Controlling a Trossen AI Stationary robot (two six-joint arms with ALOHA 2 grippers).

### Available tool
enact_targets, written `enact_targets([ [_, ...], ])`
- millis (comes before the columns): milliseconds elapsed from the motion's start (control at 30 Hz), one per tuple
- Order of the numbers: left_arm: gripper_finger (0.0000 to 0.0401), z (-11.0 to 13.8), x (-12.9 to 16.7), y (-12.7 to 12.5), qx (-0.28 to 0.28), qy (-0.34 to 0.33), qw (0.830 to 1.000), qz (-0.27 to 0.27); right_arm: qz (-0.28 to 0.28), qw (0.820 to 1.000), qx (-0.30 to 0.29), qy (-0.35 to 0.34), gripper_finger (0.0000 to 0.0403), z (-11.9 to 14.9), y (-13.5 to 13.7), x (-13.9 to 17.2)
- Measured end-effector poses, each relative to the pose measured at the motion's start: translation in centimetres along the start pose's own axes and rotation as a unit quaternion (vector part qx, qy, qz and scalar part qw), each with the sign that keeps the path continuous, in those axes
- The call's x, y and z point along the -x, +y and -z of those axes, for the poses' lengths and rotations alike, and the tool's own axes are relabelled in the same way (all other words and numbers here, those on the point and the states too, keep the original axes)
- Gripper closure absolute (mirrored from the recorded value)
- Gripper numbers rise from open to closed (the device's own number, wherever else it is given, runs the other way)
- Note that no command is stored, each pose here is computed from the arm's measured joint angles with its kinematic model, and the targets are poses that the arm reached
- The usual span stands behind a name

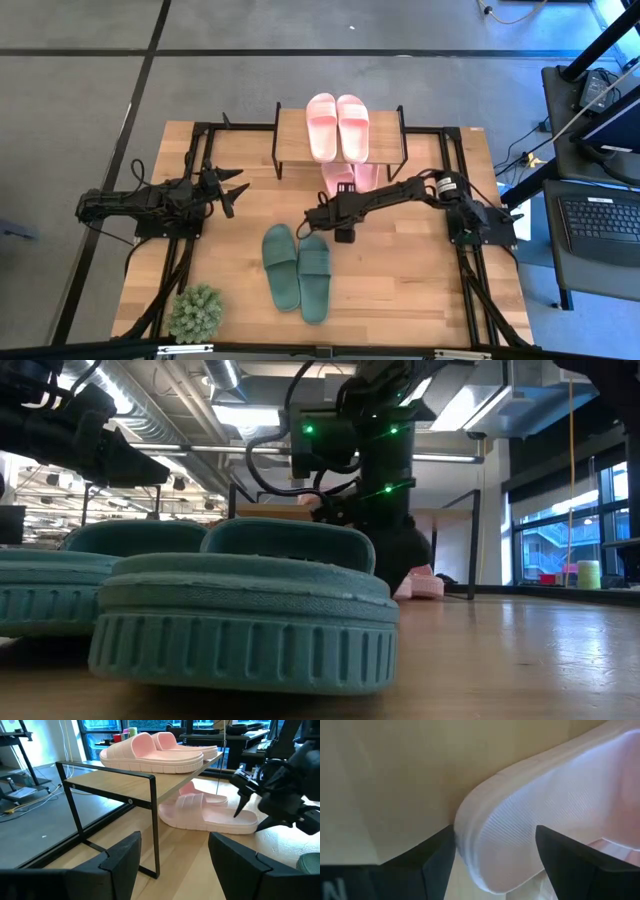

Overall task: Pick and place slides into the shelf
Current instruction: Put the pink slide under the shelf

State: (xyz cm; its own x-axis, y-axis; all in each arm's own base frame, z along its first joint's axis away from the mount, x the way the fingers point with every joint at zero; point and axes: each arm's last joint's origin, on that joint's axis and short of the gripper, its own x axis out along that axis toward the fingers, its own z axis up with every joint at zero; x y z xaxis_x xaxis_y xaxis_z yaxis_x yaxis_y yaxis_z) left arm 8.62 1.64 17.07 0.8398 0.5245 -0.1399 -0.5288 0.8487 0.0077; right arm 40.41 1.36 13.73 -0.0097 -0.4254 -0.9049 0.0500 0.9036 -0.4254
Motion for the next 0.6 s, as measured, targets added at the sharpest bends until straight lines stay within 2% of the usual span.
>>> enact_targets([
  [233, 0.0177, 0.0, 0.0, 0.0, 0.000, 0.000, 1.000, 0.000, 0.001, 0.999, -0.038, -0.010, 0.0132, -0.6, -2.2, -1.0],
  [400, 0.0177, 0.0, 0.0, 0.0, -0.001, 0.001, 1.000, 0.000, 0.044, 0.998, -0.053, -0.010, 0.0132, -0.7, -3.6, -1.6],
  [600, 0.0177, 0.0, 0.0, 0.0, 0.000, 0.000, 1.000, 0.001, 0.048, 0.997, -0.063, -0.003, 0.0132, -0.6, -4.7, -2.1],
])
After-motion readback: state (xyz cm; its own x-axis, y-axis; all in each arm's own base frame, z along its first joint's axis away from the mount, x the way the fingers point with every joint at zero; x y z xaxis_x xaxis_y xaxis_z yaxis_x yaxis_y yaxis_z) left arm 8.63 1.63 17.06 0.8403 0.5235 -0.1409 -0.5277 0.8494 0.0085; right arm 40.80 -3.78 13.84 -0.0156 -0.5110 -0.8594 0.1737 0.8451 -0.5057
